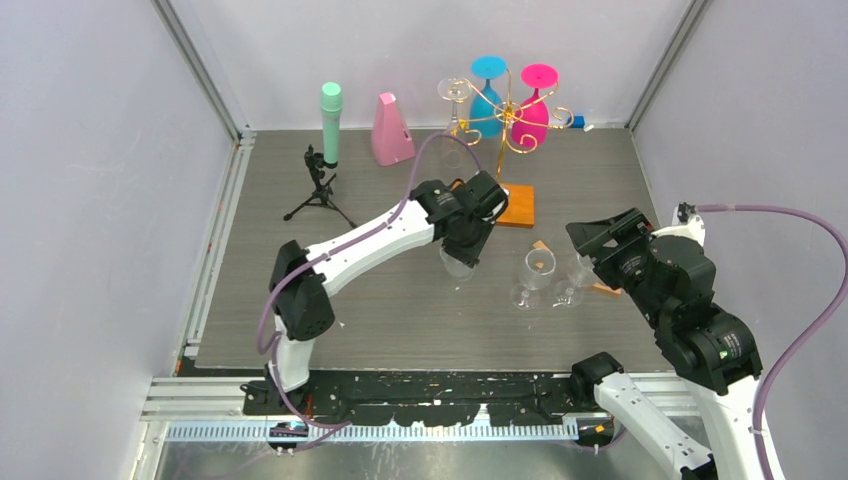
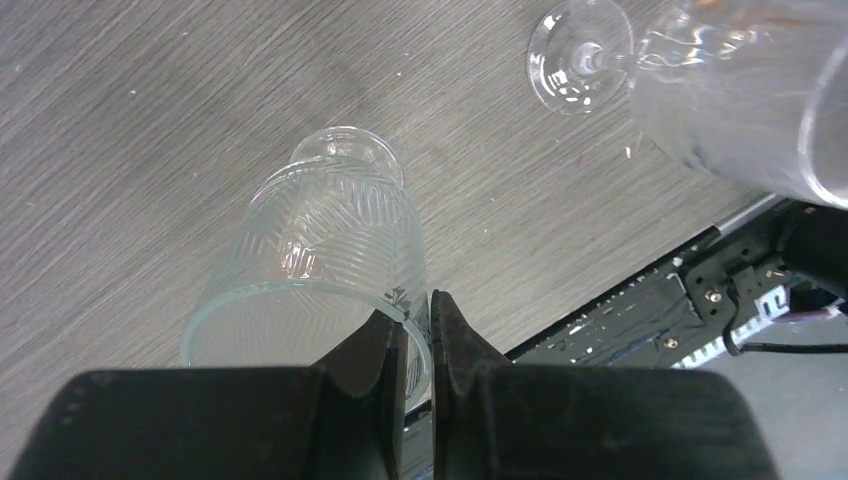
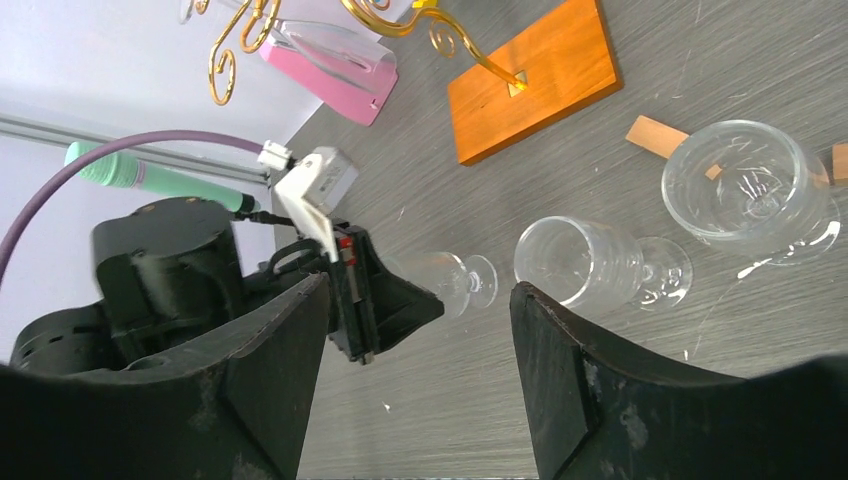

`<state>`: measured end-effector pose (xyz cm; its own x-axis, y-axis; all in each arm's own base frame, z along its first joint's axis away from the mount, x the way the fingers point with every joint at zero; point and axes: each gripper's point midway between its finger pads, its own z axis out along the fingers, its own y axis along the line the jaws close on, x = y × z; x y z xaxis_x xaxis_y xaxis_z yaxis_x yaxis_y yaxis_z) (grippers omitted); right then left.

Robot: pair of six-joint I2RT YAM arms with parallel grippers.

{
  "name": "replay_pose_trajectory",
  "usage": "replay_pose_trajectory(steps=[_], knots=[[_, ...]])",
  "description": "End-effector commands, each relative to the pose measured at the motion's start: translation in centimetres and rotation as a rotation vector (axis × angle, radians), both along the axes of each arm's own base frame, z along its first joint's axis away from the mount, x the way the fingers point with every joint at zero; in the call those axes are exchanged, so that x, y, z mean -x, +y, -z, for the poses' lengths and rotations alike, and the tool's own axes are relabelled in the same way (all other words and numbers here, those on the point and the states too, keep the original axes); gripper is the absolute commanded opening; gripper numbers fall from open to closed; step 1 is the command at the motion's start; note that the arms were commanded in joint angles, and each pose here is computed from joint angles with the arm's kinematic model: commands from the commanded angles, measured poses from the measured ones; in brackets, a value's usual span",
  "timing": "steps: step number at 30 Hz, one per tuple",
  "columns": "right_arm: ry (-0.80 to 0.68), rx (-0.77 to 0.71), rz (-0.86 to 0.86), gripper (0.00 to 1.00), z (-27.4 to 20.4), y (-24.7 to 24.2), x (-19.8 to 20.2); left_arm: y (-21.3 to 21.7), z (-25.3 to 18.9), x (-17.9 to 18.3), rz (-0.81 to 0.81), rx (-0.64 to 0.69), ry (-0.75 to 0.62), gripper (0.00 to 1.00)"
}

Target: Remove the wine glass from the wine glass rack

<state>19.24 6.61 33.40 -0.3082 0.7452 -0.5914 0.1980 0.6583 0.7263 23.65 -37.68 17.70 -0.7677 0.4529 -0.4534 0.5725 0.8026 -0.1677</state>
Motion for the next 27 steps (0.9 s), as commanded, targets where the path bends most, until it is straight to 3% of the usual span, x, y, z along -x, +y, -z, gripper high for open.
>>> replay_pose_trajectory(steps=[1, 6, 9, 22, 27], knots=[[-0.012, 0.013, 0.045, 0.71, -0.3, -0.8, -0.2, -1.5, 0.2, 0.3, 0.047, -0.018, 0.006, 0.00], [-0.009, 0.043, 0.045, 0.70, -0.1, -1.1, -0.2, -2.0, 1.5, -0.4, 0.040, -0.101, -0.026, 0.00], [-0.015, 0.086, 0.084, 0.66, -0.1, -2.3, 0.1, -2.7, 1.9, 0.0, 0.048, -0.103, -0.021, 0.00], [-0.018, 0.181, 0.157, 0.66, -0.2, -4.4, 0.2, -4.4, 5.7, 1.4, 0.037, -0.114, 0.028, 0.00], [-0.006, 0.176, 0.144, 0.66, 0.1, -4.0, 0.1, -4.3, 5.0, 0.6, 0.017, -0.108, -0.012, 0.15]])
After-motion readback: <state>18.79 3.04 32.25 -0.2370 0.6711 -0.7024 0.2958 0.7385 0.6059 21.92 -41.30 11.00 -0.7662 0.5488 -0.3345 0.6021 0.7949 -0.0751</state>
